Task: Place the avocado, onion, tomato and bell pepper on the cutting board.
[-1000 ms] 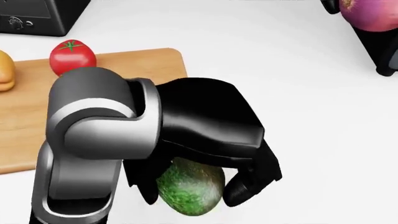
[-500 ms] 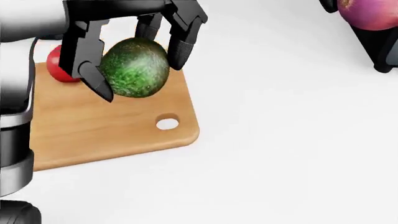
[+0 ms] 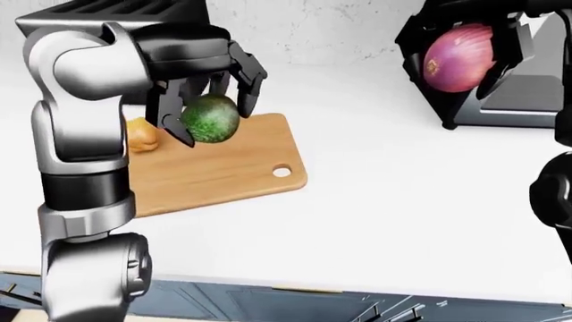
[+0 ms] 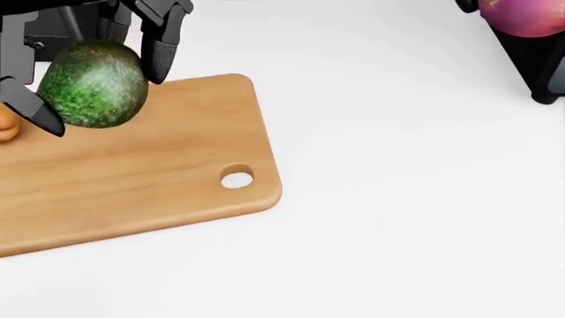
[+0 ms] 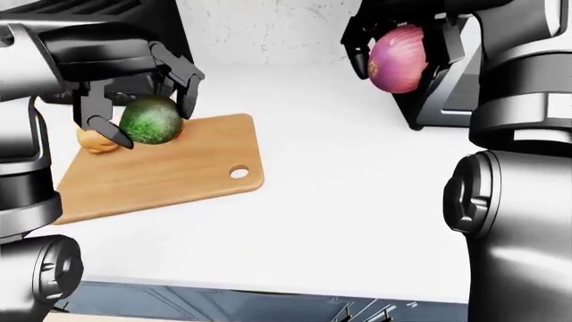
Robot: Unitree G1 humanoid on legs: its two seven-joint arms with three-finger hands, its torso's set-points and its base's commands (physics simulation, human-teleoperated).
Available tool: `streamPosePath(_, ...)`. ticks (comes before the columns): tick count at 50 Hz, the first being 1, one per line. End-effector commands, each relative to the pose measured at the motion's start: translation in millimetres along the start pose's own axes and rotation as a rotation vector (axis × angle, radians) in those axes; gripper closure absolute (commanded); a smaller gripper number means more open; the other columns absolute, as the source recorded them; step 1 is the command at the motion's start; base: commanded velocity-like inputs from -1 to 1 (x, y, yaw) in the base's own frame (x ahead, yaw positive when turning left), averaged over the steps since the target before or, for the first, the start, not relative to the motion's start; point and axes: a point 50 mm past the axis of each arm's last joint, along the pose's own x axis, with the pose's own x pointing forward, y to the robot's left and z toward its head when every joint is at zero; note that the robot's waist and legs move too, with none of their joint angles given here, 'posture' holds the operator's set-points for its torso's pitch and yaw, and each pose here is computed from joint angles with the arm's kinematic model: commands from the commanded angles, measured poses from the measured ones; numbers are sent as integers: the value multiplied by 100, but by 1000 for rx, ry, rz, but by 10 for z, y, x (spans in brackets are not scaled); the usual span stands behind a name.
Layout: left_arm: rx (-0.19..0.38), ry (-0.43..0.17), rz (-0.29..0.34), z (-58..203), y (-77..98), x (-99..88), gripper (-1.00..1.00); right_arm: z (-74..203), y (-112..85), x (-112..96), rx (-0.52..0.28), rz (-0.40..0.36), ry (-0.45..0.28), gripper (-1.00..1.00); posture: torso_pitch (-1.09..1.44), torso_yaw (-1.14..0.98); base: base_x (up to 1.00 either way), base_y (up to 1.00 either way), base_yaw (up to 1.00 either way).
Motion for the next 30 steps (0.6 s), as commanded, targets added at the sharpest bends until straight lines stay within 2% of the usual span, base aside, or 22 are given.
streamPosePath(1, 49, -1, 79, 38, 157, -116, 100, 65, -182, -135, -32, -90, -8, 100, 0, 0, 0, 0, 0)
streamPosePath(11, 50, 34, 71, -55, 88, -224, 100, 81, -196, -129, -35, -93, -11, 100, 0, 0, 0, 0, 0)
streamPosePath(17, 42, 49, 57, -126, -34, -281, 100, 93, -210, -128, -39, -92, -11, 100, 0, 0, 0, 0, 0)
streamPosePath(23, 62, 63, 61, -155, -96, -317, 100, 96, -217, -135, -41, -91, -9, 100, 0, 0, 0, 0, 0)
streamPosePath(30, 96, 66, 93, -194, -148, -313, 100, 94, -218, -139, -40, -93, -9, 100, 0, 0, 0, 0, 0)
